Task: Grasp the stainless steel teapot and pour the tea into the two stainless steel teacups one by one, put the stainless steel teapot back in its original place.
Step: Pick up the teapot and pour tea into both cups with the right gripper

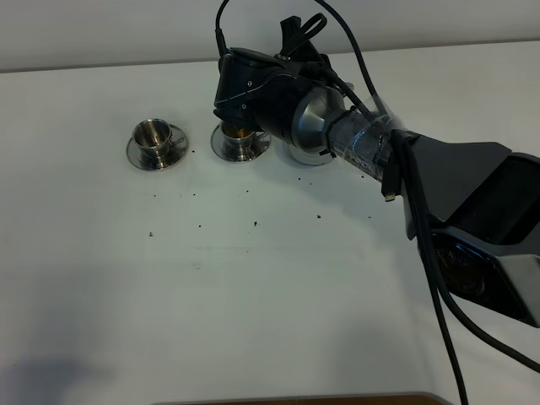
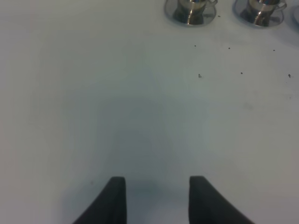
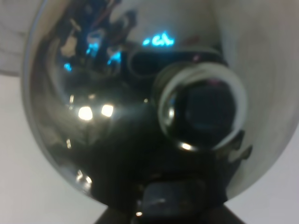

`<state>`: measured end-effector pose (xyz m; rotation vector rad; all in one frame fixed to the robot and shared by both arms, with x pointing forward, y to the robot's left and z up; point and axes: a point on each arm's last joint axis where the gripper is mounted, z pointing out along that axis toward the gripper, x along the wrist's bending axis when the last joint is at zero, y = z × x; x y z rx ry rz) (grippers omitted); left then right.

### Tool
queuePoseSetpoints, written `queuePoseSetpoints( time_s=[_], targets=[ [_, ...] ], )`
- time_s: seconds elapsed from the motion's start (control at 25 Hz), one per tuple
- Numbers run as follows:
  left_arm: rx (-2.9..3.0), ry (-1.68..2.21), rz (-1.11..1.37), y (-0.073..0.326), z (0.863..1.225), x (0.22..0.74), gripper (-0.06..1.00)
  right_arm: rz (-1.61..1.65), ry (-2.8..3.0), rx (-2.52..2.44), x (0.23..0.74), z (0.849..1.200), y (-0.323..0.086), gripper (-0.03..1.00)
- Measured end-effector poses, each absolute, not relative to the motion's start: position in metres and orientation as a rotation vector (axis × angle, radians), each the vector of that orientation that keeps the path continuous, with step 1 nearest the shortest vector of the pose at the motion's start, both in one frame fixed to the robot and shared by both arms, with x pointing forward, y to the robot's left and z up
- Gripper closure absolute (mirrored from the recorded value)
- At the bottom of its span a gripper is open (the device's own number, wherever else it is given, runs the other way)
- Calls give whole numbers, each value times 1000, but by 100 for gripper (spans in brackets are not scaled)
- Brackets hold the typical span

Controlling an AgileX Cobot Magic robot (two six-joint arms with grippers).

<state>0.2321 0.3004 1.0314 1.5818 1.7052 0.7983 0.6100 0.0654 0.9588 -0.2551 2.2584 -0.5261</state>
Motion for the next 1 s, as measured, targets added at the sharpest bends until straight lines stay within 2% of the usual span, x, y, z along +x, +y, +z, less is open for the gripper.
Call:
queuePoseSetpoints(
  time_s=[1.0],
  targets=[
    [1581,1706,798,300,1031,232,56,-587,2185,-336,610,964,68,78]
  ],
)
